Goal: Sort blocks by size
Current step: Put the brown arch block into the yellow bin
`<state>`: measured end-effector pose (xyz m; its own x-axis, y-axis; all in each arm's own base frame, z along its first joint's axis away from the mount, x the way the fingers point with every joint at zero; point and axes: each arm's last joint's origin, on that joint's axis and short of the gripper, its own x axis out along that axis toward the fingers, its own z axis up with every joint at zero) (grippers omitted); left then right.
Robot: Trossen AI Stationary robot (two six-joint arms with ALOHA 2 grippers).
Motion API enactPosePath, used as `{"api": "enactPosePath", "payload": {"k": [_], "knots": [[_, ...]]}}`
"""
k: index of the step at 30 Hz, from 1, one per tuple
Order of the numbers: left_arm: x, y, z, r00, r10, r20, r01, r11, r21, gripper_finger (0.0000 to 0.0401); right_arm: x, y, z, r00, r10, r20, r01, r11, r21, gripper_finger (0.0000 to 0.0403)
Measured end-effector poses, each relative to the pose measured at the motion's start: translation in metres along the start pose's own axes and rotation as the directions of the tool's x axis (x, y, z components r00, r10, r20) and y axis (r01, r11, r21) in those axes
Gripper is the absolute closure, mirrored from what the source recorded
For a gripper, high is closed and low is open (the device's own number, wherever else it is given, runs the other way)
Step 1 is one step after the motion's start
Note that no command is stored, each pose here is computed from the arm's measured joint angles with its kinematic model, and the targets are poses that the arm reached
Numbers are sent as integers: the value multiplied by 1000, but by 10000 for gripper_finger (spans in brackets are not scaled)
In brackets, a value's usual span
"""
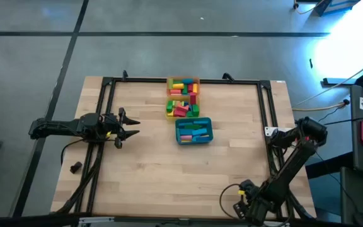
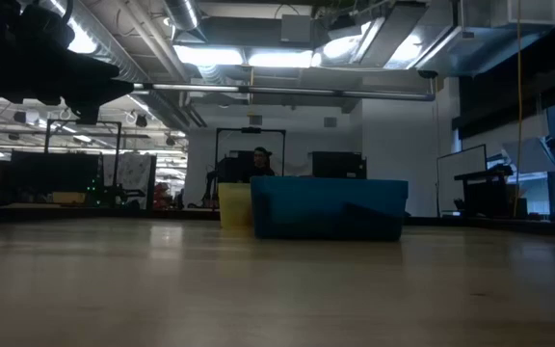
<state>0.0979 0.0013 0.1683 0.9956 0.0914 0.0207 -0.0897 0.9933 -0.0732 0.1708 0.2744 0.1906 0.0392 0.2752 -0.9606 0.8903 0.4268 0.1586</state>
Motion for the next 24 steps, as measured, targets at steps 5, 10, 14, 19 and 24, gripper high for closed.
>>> {"api": "enactPosePath", "payload": {"k": [5,10,14,19,24], "knots": [[0,0,0,1000,0,0,0,1000,0,221,23,2,2,998,-63,7,63,998,3,127],[0,0,0,1000,0,0,0,1000,0,221,31,1,2,994,-107,-7,108,994,8,128],[0,0,0,1000,0,0,0,1000,0,221,31,1,3,995,-101,9,101,995,8,152],[0,0,0,1000,0,0,0,1000,0,221,34,1,4,994,-108,36,107,994,5,235],[0,0,0,1000,0,0,0,1000,0,221,42,2,5,992,-107,60,110,993,-49,322]]}}
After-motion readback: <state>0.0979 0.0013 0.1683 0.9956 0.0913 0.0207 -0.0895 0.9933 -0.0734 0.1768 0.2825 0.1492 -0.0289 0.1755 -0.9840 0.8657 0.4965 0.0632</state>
